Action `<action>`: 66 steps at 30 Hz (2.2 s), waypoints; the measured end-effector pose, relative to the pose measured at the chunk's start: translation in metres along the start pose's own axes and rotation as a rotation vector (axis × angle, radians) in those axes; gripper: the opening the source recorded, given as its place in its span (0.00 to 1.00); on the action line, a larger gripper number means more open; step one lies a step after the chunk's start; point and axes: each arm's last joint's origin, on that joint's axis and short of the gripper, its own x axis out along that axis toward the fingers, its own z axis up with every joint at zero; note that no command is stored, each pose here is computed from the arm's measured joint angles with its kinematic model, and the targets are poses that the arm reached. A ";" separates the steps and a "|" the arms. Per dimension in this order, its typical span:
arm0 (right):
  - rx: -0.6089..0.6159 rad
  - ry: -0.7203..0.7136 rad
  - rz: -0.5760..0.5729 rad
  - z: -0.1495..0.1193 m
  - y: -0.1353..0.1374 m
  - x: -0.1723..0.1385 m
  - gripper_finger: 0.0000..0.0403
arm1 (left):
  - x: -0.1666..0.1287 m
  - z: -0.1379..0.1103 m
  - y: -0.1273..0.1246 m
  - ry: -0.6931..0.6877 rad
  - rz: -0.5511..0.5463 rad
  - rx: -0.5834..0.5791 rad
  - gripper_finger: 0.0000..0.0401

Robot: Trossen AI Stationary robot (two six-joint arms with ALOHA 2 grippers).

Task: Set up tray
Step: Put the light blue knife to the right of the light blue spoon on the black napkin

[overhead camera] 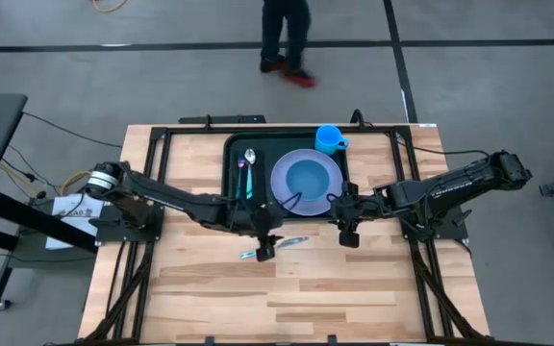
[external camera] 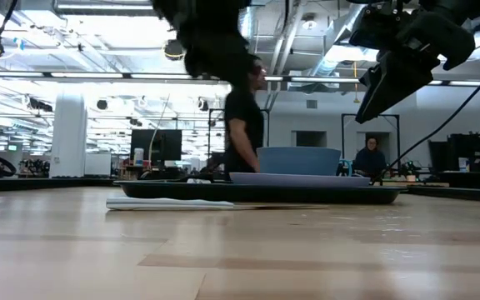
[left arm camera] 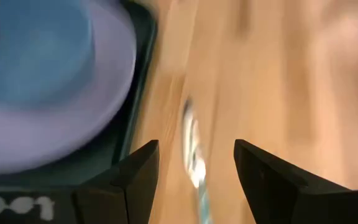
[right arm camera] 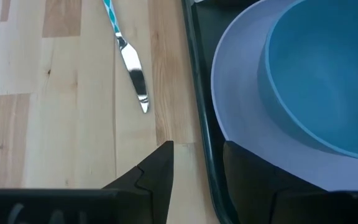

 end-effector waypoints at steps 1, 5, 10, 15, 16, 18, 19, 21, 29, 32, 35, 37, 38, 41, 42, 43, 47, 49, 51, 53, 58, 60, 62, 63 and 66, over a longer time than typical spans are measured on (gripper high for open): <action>0.000 0.000 0.000 0.000 0.000 0.000 0.33 | 0.007 -0.006 0.001 0.041 0.013 0.008 0.50; -0.001 0.008 -0.001 -0.001 0.000 0.000 0.33 | 0.038 -0.017 0.001 0.100 -0.002 0.014 0.50; 0.005 0.018 -0.003 -0.002 0.000 0.000 0.33 | 0.073 -0.035 0.004 0.195 -0.041 0.010 0.50; 0.005 0.021 -0.004 -0.002 0.000 0.000 0.33 | 0.093 -0.050 0.005 0.261 -0.035 0.013 0.50; 0.005 0.020 -0.003 -0.002 0.000 0.000 0.33 | 0.094 -0.052 0.005 0.270 -0.032 0.014 0.50; 0.005 0.018 -0.003 -0.002 0.000 0.000 0.33 | 0.094 -0.053 0.006 0.282 -0.029 0.014 0.50; 0.005 0.018 -0.003 -0.002 0.000 0.000 0.33 | 0.094 -0.052 0.005 0.278 -0.030 0.009 0.50; 0.006 0.017 -0.003 -0.002 0.000 0.000 0.33 | 0.094 -0.052 0.005 0.281 -0.030 0.007 0.50; 0.006 0.017 -0.003 -0.002 0.000 0.000 0.33 | 0.092 -0.052 0.002 0.290 -0.074 0.002 0.50; 0.006 0.017 -0.003 -0.002 0.000 0.000 0.33 | 0.092 -0.054 0.001 0.311 -0.084 -0.018 0.50; 0.007 0.017 -0.003 -0.002 0.000 0.000 0.33 | 0.090 -0.057 0.002 0.349 -0.079 -0.040 0.50; 0.007 0.016 -0.003 -0.002 0.000 0.000 0.33 | 0.089 -0.058 0.002 0.364 -0.075 -0.051 0.50; 0.007 0.016 -0.003 -0.002 0.000 0.000 0.33 | 0.089 -0.058 0.002 0.368 -0.074 -0.052 0.50; 0.007 0.016 -0.003 -0.002 0.000 0.000 0.33 | 0.088 -0.060 -0.001 0.379 -0.078 -0.061 0.50; 0.007 0.016 -0.003 -0.002 0.000 0.000 0.33 | 0.088 -0.061 -0.002 0.388 -0.082 -0.068 0.50; 0.007 0.016 -0.003 -0.002 0.000 0.000 0.33 | 0.087 -0.061 -0.002 0.398 -0.082 -0.078 0.50; 0.007 0.016 -0.003 -0.002 0.000 0.000 0.33 | 0.084 -0.066 -0.005 0.444 -0.069 -0.099 0.50; 0.007 0.016 -0.003 -0.002 0.000 0.000 0.33 | 0.082 -0.068 -0.006 0.467 -0.063 -0.106 0.50; 0.007 0.016 -0.003 -0.002 0.000 0.000 0.33 | 0.081 -0.069 -0.007 0.479 -0.058 -0.107 0.50; 0.007 0.016 -0.003 -0.002 0.000 0.000 0.33 | 0.081 -0.070 -0.008 0.482 -0.057 -0.108 0.50; 0.007 0.017 -0.003 -0.002 0.000 0.000 0.33 | 0.081 -0.071 -0.007 0.485 -0.043 -0.105 0.50; 0.007 0.017 -0.003 -0.002 0.000 0.000 0.33 | 0.081 -0.071 -0.008 0.481 -0.031 -0.104 0.50; 0.007 0.017 -0.003 -0.002 0.000 0.000 0.33 | 0.081 -0.071 -0.008 0.481 -0.027 -0.110 0.49; 0.007 0.017 -0.003 -0.002 0.000 0.000 0.33 | 0.081 -0.071 -0.007 0.481 -0.025 -0.110 0.49; 0.007 0.017 -0.003 -0.002 0.000 0.000 0.33 | 0.082 -0.072 -0.007 0.480 -0.015 -0.116 0.43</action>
